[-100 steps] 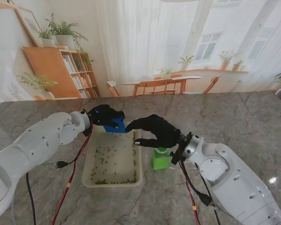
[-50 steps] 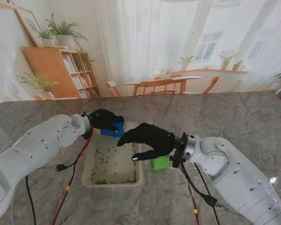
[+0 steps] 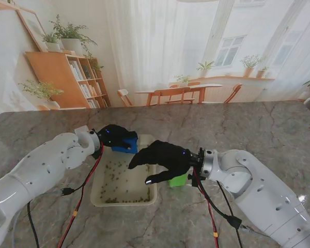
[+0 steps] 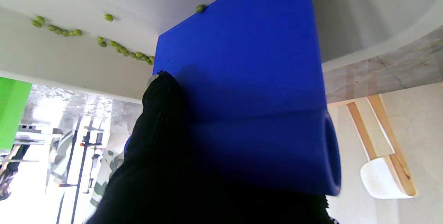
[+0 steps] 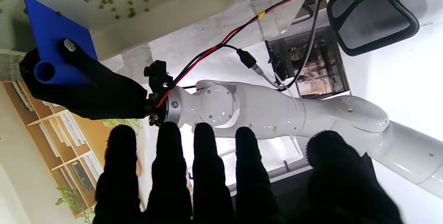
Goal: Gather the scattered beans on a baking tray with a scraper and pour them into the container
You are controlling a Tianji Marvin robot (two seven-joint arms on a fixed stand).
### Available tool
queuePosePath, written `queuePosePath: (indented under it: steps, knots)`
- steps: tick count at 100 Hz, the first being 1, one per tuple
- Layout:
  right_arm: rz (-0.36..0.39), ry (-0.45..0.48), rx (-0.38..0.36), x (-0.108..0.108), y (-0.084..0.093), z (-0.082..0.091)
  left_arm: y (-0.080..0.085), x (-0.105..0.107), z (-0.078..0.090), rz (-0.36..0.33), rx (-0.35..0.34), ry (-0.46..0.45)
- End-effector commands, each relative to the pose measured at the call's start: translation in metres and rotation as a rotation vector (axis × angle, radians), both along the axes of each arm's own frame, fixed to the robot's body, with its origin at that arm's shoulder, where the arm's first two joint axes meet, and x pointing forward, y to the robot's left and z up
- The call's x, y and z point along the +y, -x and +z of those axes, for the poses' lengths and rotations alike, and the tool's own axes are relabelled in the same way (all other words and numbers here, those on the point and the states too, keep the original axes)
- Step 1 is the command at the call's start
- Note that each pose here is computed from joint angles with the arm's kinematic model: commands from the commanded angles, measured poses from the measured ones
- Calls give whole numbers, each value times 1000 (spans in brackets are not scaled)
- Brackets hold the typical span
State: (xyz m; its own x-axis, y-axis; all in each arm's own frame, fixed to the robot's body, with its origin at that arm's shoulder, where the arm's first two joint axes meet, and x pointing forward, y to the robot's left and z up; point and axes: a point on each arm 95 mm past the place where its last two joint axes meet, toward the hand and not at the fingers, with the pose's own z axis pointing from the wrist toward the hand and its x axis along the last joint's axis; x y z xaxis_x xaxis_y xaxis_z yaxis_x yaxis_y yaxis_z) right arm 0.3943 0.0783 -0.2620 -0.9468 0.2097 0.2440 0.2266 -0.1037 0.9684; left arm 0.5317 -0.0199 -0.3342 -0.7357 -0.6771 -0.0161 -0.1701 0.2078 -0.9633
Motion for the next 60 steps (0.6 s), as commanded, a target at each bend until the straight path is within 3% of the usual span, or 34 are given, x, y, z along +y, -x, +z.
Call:
queuePosePath:
  steps: [1,60]
  knots:
    - [12,29,-6,0,4,-1,6,3,-8,0,18,-12]
    - [-2,14,-39,4,17,1,41,10,-13,41,95,14]
